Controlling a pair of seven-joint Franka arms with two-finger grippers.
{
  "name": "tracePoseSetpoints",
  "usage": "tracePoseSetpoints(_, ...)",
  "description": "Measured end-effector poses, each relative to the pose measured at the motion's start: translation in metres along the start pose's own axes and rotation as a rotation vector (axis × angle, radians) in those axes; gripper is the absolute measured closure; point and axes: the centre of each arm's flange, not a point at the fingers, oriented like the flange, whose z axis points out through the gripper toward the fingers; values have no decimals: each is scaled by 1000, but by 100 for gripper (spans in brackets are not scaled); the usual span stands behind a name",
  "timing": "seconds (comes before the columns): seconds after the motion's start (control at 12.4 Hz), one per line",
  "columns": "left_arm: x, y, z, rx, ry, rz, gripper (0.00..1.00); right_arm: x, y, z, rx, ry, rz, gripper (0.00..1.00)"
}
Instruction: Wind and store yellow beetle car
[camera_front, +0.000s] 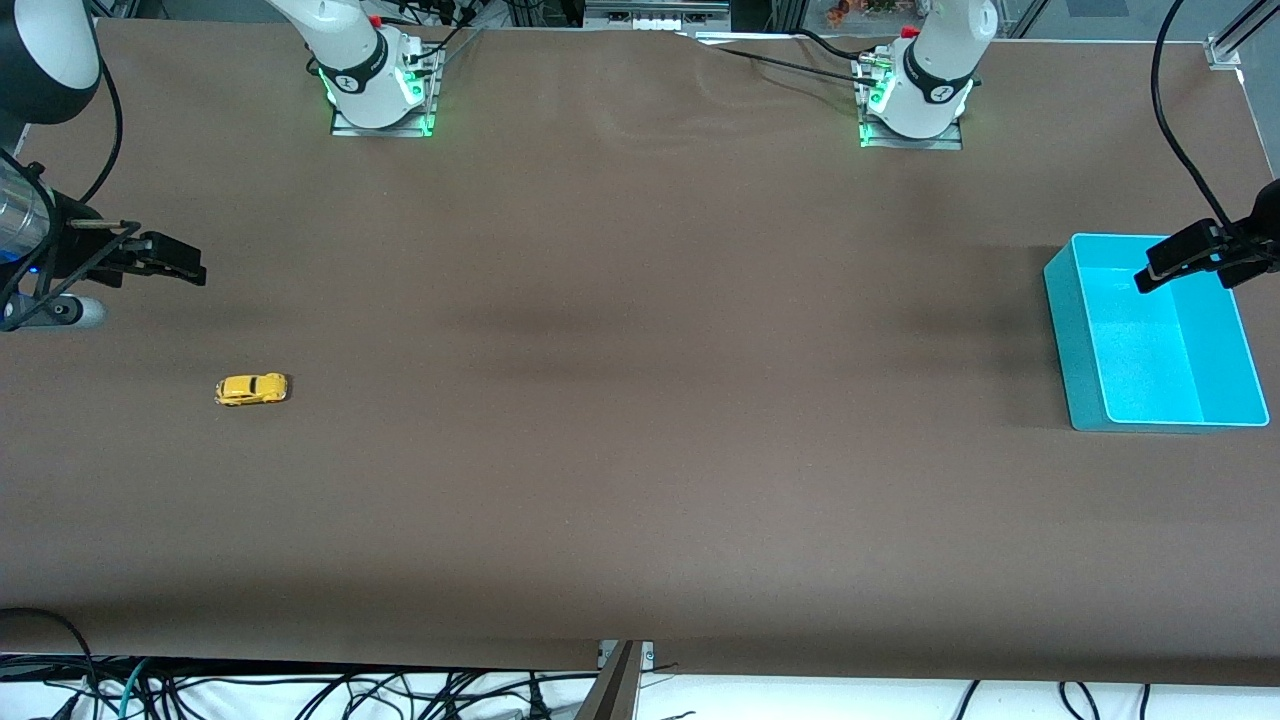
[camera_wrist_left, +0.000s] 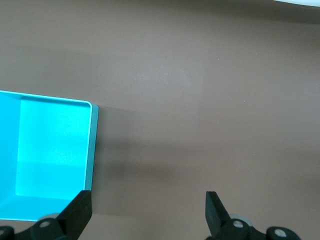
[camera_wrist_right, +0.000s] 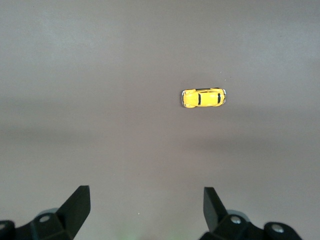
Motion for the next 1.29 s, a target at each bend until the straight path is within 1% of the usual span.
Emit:
tracePoseSetpoints(0.48,0,0,0,0,0,0,0,2,0,4,0,-7,0,0)
tracePoseSetpoints(0.64,0,0,0,0,4,0,0,8,-1,16,1,-30,-1,0)
tracePoseSetpoints(0.81,1,0,-1,0,14,-1,0,15,1,33,-1,-68,-19,0)
tracePoseSetpoints(0.89,2,-1,-1,0,16,-1,0,17,5,41,-5,-85,-80,0)
tracePoseSetpoints(1.13,2,-1,-2,0,18,-1,0,26,33,65,-32,-136,-416,0)
tracePoseSetpoints(1.29,2,-1,-2,0,18,-1,0,37,42,86,-19,-146,-626,0)
